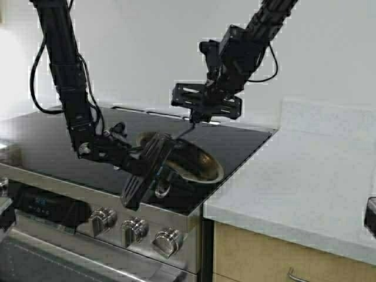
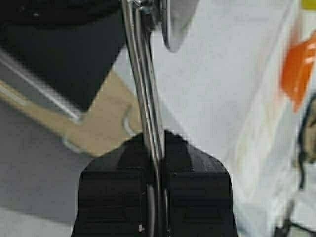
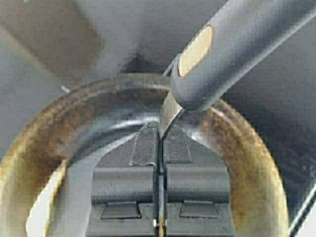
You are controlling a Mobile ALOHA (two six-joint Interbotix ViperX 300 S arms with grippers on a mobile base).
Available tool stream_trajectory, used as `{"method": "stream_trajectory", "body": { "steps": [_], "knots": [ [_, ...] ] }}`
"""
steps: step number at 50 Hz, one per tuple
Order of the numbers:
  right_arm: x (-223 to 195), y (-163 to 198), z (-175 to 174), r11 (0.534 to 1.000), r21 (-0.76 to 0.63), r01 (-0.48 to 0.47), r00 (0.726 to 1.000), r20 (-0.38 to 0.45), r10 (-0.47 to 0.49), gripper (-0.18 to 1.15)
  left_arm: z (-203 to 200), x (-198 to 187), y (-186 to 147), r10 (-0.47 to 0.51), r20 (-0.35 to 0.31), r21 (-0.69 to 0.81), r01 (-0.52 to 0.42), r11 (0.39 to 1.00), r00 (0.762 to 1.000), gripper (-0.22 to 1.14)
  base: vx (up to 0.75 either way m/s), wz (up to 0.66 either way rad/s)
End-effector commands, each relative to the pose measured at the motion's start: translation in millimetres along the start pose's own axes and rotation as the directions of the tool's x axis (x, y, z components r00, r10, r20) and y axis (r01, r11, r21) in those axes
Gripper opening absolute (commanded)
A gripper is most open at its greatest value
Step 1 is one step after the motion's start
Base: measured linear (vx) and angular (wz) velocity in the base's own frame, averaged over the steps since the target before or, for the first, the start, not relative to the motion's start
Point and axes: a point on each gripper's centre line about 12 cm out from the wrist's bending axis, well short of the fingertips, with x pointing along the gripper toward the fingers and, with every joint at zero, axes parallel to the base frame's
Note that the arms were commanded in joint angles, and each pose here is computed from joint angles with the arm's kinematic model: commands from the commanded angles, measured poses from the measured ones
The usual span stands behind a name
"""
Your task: Add oil to the pan and cook the shrimp and serve it
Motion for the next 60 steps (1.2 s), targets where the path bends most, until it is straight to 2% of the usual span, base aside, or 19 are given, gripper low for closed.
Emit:
{"method": "stream_trajectory", "body": {
  "steps": [1, 18, 24, 29, 36, 43, 47, 53, 60],
  "knots": [
    [-12.0, 20.0, 44.6, 0.999, -0.012, -0.047, 0.996, 0.082, 0.047, 0.07, 6.2, -2.4, -19.6, -0.04, 0.016, 0.035, 0.039, 0.999, 0.999, 0.03, 0.0, 0.0],
    [-15.3, 21.7, 54.8, 0.997, -0.056, -0.048, 0.994, 0.093, 0.053, 0.07, 4.2, -0.8, -14.8, -0.043, 0.012, 0.022, 0.043, 0.999, 0.999, 0.03, 0.0, 0.0],
    [-23.0, 23.6, 64.0, 0.997, -0.055, -0.052, 0.992, 0.11, 0.058, 0.07, 2.1, 2.9, -9.2, -0.119, 0.033, -0.037, 0.121, 0.992, 0.992, 0.03, 0.0, 0.0],
    [-32.4, 23.4, 69.7, 0.997, -0.054, -0.052, 0.991, 0.121, 0.058, 0.07, 2.9, 6.0, -2.2, -0.192, 0.075, -0.1, 0.199, 0.975, 0.979, 0.03, 0.0, 0.0],
    [-48.3, 20.5, 73.8, 0.998, -0.053, -0.046, 0.989, 0.139, 0.053, 0.07, 1.6, 10.3, 1.7, -0.309, 0.099, -0.149, 0.321, 0.935, 0.946, 0.03, 0.0, 0.0],
    [-62.7, 16.8, 73.1, 0.998, -0.054, -0.036, 0.986, 0.158, 0.044, 0.07, 7.5, 10.2, -0.4, -0.453, 0.166, -0.23, 0.481, 0.846, 0.876, 0.03, 0.0, 0.0],
    [-69.9, 13.2, 70.0, 0.998, -0.055, -0.027, 0.986, 0.162, 0.036, 0.07, 12.9, 9.8, -1.4, -0.5, 0.203, -0.264, 0.538, 0.8, 0.842, 0.03, 0.0, 0.0],
    [-77.0, 8.0, 66.2, 0.998, -0.058, -0.015, 0.985, 0.171, 0.024, 0.07, 20.1, 12.1, -2.9, -0.516, 0.219, -0.263, 0.56, 0.786, 0.828, 0.03, 0.0, 0.0],
    [-81.9, 3.5, 62.2, 0.999, -0.047, -0.004, 0.986, 0.169, 0.012, 0.07, 43.5, 4.0, 5.8, -0.512, 0.285, -0.257, 0.579, 0.774, 0.811, 0.03, 0.0, 0.0]
  ]
}}
